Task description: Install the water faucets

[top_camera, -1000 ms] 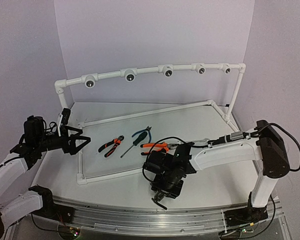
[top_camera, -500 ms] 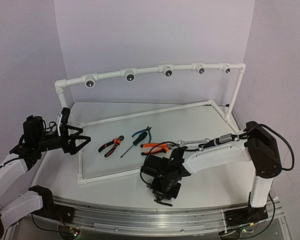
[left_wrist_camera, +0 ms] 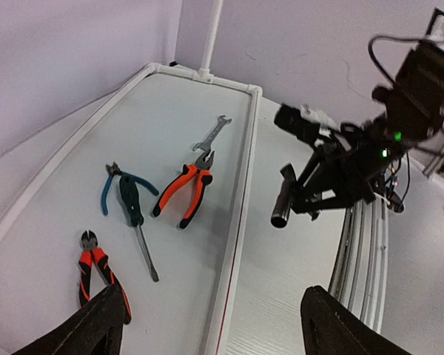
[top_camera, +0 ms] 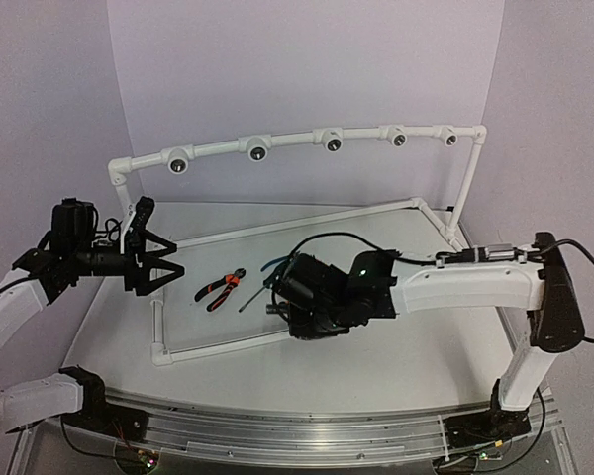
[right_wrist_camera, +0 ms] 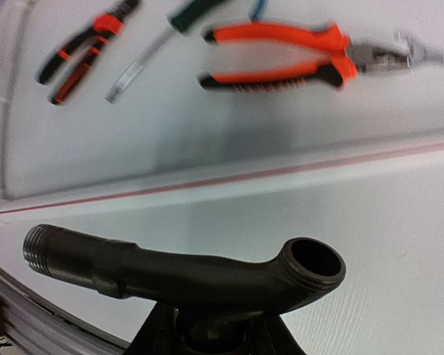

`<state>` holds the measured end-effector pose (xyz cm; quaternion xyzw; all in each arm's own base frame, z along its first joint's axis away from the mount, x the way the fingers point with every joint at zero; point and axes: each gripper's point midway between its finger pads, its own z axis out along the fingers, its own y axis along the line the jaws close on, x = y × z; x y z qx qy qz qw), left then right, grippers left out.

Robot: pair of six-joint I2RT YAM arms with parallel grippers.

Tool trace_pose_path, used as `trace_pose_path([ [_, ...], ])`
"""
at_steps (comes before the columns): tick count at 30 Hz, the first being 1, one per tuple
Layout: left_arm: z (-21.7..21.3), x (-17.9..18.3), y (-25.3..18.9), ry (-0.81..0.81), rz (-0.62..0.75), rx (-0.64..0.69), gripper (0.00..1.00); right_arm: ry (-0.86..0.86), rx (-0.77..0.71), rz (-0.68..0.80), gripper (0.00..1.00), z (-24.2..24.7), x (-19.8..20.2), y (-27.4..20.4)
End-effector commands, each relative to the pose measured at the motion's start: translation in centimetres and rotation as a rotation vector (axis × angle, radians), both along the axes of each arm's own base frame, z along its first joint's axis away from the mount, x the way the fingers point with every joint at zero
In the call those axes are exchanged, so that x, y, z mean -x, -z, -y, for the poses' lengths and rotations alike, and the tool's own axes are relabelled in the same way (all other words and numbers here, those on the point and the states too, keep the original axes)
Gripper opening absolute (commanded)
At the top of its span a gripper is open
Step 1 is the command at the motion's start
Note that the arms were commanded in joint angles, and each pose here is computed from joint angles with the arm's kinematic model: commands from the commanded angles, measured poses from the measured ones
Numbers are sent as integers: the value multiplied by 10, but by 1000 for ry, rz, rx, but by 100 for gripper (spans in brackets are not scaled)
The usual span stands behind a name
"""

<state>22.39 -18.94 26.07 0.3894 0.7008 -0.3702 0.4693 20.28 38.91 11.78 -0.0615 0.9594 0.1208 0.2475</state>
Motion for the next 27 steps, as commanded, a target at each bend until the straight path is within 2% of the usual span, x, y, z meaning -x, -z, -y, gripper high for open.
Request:
trace_pose_path([
  [1, 16, 24, -51, 179, 271, -137, 84, -182, -86, 401, 0, -23, -31, -135],
  [5, 36, 20, -91, 224, 528, -263, 89, -215, -173, 540, 0, -42, -41, -196],
  [8, 55, 10, -117, 206, 788, -378, 93, -246, -212, 601, 0, -57, -45, -222],
  [11, 75, 4, -141, 184, 1083, -463, 90, -267, -244, 628, 0, -71, -47, -239],
  [14, 85, 0, -145, 174, 1239, -519, 87, -277, -275, 634, 0, -81, -47, -247],
  [17, 88, -5, -147, 152, 1287, -524, 80, -280, -301, 637, 0, -88, -48, -252],
  [20, 90, -4, -159, 118, 1310, -475, 73, -280, -310, 638, 0, -92, -48, -252],
  [24, 92, -7, -146, 145, 1294, -507, 64, -290, -323, 649, 0, -95, -48, -256],
  [27, 93, -13, -135, 153, 1276, -542, 63, -292, -327, 659, 0, -95, -48, -258],
])
